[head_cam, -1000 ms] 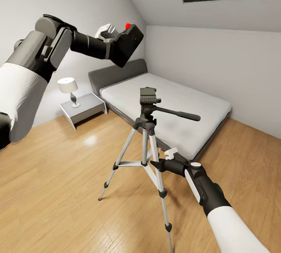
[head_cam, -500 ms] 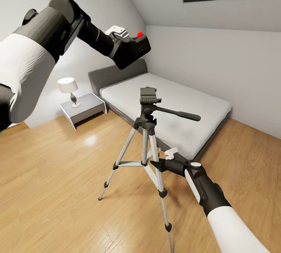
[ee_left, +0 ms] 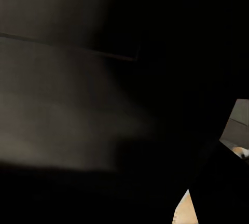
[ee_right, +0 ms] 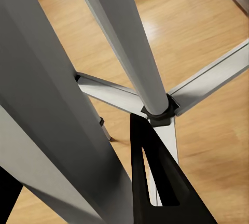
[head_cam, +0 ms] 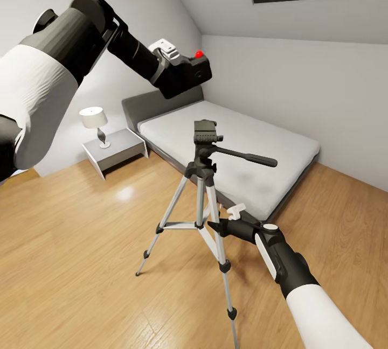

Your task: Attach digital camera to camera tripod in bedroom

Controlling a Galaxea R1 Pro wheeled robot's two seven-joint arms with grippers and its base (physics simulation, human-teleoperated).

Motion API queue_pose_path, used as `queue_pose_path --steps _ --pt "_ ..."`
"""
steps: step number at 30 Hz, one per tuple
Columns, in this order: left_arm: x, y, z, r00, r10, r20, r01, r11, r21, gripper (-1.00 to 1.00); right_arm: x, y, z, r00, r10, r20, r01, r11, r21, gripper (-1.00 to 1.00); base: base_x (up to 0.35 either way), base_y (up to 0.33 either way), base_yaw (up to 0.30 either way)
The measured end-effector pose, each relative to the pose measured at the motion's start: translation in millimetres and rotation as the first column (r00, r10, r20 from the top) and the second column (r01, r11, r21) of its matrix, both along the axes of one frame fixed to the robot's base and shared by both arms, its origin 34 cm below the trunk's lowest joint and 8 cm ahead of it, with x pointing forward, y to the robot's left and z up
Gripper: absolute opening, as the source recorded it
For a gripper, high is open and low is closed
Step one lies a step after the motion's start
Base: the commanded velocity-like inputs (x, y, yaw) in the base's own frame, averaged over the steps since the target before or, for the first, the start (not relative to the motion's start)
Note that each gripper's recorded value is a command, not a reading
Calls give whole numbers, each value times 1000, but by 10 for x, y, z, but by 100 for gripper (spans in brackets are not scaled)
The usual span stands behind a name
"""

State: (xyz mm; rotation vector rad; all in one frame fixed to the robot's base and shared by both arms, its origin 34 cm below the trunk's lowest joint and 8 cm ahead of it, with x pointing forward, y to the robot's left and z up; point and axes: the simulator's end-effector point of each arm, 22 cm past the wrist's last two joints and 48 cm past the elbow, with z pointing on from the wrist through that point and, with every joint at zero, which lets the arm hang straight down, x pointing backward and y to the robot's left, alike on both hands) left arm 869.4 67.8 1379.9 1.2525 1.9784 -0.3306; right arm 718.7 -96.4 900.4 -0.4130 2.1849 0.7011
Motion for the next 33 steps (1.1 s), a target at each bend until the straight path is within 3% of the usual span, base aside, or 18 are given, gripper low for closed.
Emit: queue_pose_path --steps 12,17,25,33 --pt "3 -108 -3 999 -35 24 35 999 -2 -100 3 -1 1 1000 -2 0 2 1000 0 -100 0 0 0" --pt "-83 -261 -302 996 -79 -31 79 997 14 -100 8 9 1 1000 -6 0 6 1000 6 -100 0 0 0" --pt "-139 -261 -77 996 -86 -28 84 994 -63 -100 21 -39 15 1000 -13 1 13 1000 13 -100 0 0 0" --pt "-202 -346 56 993 -118 4 118 991 -70 -100 21 -42 15 1000 -14 1 14 1000 14 -100 0 0 0"
